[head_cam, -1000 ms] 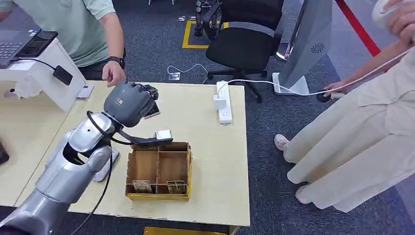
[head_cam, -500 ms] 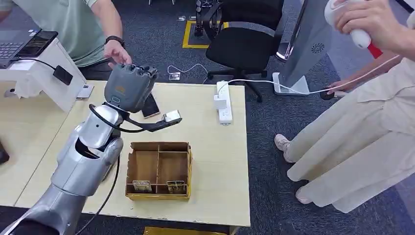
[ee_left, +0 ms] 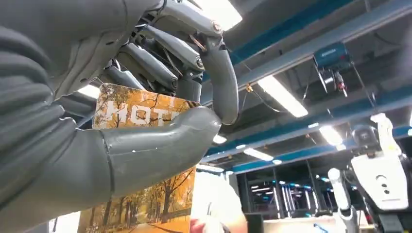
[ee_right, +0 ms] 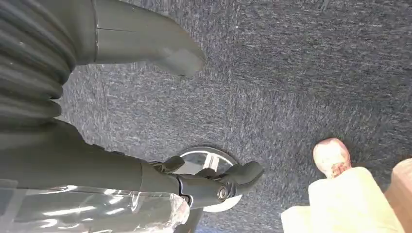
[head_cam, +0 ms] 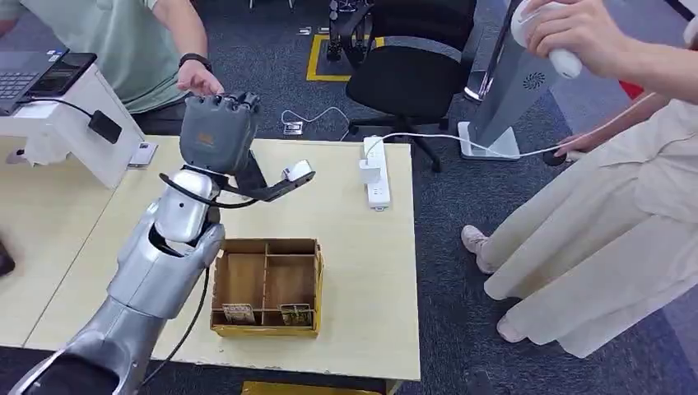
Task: Pass the card to the sensor for recognition and then transmit it.
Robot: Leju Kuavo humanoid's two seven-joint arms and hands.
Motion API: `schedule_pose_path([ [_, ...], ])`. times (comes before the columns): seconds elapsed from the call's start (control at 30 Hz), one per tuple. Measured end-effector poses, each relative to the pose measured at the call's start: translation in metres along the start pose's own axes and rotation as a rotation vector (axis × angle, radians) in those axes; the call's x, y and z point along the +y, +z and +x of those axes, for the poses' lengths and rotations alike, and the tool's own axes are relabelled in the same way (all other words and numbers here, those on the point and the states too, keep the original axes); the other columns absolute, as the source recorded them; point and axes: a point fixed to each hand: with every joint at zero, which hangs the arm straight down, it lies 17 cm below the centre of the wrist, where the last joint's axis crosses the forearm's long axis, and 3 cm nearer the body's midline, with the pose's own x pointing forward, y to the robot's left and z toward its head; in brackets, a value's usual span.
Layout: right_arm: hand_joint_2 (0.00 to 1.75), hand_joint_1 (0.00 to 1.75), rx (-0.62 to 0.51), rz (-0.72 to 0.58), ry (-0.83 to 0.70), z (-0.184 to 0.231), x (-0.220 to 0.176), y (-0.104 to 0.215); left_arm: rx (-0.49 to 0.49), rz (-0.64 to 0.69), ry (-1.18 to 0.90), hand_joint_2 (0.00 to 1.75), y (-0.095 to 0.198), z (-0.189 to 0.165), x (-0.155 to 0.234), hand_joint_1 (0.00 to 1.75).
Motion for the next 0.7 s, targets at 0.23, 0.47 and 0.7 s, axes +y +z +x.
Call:
schedule_pose_path([
  [0.23, 1.75, 0.00, 0.007, 0.000, -0.003, -0.004, 0.001, 0.002, -0.029, -0.039, -0.004, 1.75, 0.002, 0.004, -0.021, 1.75],
  [0.47, 1.75, 0.00, 0.009, 0.002, 0.000, -0.006, 0.001, 0.003, -0.046, -0.049, 0.003, 1.75, 0.003, 0.010, -0.025, 1.75],
  [0.7, 1.75, 0.00, 0.006, 0.003, 0.006, -0.005, 0.001, 0.002, -0.102, -0.029, 0.048, 1.75, 0.005, 0.036, -0.019, 1.75],
])
